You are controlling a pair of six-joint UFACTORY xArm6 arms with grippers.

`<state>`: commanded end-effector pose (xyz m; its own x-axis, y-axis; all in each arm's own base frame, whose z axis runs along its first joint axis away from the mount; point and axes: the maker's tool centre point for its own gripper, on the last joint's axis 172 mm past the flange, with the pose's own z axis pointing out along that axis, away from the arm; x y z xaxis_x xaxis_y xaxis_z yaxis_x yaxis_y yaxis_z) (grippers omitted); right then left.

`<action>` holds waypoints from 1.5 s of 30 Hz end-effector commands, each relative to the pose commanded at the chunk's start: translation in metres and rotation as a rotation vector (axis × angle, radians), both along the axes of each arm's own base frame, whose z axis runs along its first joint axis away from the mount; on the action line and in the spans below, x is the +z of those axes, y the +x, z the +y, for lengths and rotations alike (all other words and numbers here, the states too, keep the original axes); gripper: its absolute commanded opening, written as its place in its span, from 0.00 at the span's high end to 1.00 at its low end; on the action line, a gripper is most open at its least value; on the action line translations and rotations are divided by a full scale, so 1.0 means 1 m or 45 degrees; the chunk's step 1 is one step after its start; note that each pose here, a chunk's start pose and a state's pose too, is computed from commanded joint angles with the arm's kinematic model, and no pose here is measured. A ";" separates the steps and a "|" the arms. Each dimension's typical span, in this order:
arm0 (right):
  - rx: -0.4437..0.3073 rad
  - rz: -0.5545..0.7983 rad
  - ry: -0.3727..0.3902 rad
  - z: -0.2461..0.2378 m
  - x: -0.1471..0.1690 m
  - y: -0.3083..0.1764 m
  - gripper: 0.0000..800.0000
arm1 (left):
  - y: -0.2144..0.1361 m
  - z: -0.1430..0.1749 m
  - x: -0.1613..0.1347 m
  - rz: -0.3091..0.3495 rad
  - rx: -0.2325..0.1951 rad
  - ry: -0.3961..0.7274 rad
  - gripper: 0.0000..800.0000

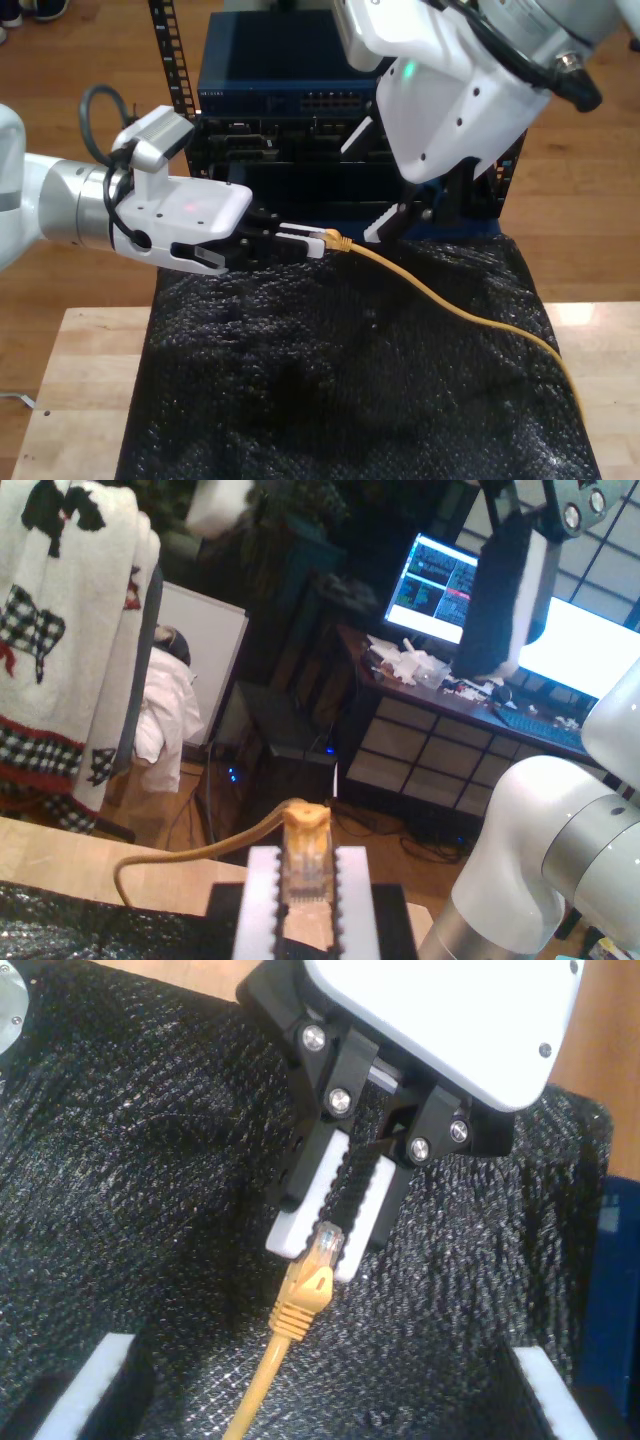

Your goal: Grab the cable and plug it in

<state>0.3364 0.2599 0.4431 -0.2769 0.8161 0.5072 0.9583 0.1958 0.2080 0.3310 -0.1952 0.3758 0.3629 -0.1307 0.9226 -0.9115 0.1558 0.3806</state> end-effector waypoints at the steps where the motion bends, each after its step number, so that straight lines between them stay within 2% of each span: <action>1: 0.014 -0.023 0.010 0.001 0.005 -0.002 0.00 | -0.001 0.000 0.000 0.011 -0.004 -0.005 1.00; 6: 0.061 -0.164 0.049 -0.001 0.027 -0.006 0.00 | -0.004 0.001 0.017 0.084 -0.045 -0.091 1.00; 9: 0.082 -0.264 0.071 -0.002 0.042 -0.006 0.00 | 0.001 0.012 0.021 0.145 -0.040 -0.136 1.00; 12: 0.089 -0.296 0.082 0.001 0.047 -0.008 0.00 | -0.001 0.016 0.027 0.174 -0.062 -0.158 1.00; 18: 0.037 -0.407 0.124 0.002 0.060 0.004 0.00 | -0.010 0.017 0.035 0.221 -0.111 -0.197 1.00; 21: 0.051 -0.454 0.153 0.013 0.062 0.000 0.00 | -0.011 0.019 0.045 0.258 -0.134 -0.259 1.00; 25: 0.104 -0.498 0.179 0.033 0.064 -0.007 0.00 | -0.008 0.029 0.054 0.275 -0.137 -0.313 1.00; 28: 0.168 -0.549 0.192 0.046 0.066 -0.013 0.00 | -0.011 0.031 0.057 0.290 -0.160 -0.327 1.00; 35: 0.133 -0.646 0.232 0.045 0.077 -0.009 0.00 | -0.019 0.036 0.074 0.320 -0.229 -0.399 1.00; 45: 0.186 -0.701 0.255 0.062 0.070 -0.018 0.01 | -0.017 0.047 0.088 0.324 -0.257 -0.486 0.99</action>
